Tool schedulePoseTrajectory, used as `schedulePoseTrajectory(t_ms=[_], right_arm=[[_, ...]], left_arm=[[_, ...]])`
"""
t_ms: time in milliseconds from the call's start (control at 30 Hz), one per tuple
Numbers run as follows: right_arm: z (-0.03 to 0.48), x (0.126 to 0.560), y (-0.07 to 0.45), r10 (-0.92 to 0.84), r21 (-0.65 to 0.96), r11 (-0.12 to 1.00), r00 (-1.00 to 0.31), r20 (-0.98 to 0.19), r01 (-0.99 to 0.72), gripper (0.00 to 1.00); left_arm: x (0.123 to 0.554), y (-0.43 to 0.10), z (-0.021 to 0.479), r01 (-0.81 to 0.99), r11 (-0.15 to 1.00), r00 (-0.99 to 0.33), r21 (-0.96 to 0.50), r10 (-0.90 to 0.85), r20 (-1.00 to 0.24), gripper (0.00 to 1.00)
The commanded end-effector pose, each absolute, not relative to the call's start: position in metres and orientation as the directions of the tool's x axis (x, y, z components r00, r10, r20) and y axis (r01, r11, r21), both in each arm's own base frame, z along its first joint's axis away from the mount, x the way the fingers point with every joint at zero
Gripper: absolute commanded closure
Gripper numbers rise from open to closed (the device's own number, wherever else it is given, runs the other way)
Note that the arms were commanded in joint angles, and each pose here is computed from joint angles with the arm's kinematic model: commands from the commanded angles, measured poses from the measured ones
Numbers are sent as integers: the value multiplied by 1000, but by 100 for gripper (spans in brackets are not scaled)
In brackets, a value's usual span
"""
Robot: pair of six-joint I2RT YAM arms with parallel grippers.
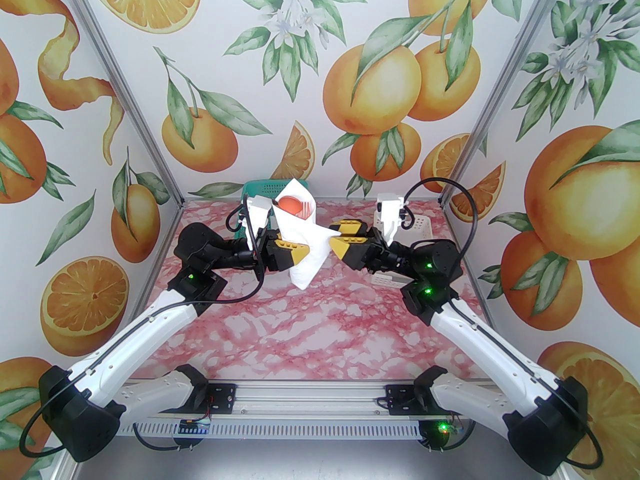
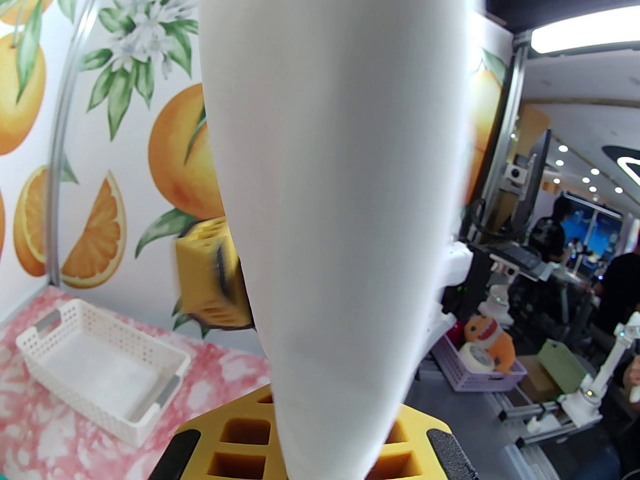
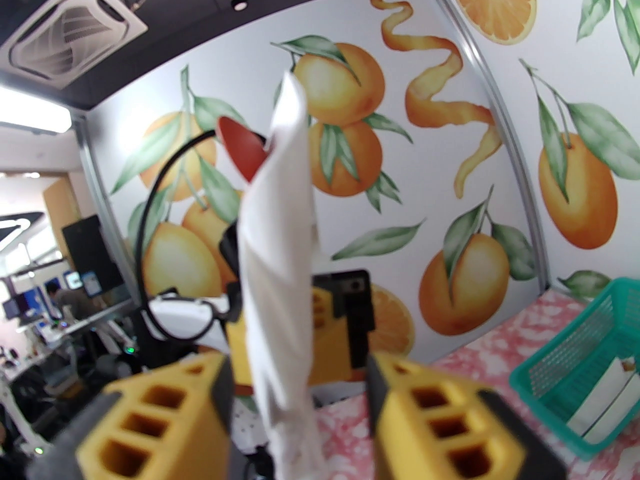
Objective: Place the utensils on the paper napkin and roll it up
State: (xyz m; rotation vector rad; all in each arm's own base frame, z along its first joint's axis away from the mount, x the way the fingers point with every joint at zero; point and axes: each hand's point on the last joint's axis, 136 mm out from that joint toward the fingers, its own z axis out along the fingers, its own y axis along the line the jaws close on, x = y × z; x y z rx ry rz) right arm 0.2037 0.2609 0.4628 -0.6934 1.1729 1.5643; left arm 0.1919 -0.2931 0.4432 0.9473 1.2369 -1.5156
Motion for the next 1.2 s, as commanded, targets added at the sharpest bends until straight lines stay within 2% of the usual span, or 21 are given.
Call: schedulePoseTrajectory(t_ms=[0,33,67,333,700,1167], right_arm=[[478,194,251,406,275,10,-248,-879,-961,87],[476,197,249,407,278,25,-244,-880,-960,97],[475,199,247,408,282,37,-243,-880,-959,100],[474,216,248,397,289,28,-255,-882,-957,100],[479,228,272,422,267,-108,-287,-860,-958,100],[456,240,307,398,315,-139,-344,-851,-939,100]], left_arm=[[186,-291,453,972,-62,-234,-226,-202,-951,100],[186,-291,453,972,-62,-234,-226,-203,-951,100],[186,-291,454,973,-63,-232,-223,-203,-951,100],[183,-291,457,975,-74,-220,-209,-207,-953,100],[181,-292,459,976,-80,-215,-203,-210,-954,100],[187,-293,456,976,-47,-219,-214,-222,-950,100]])
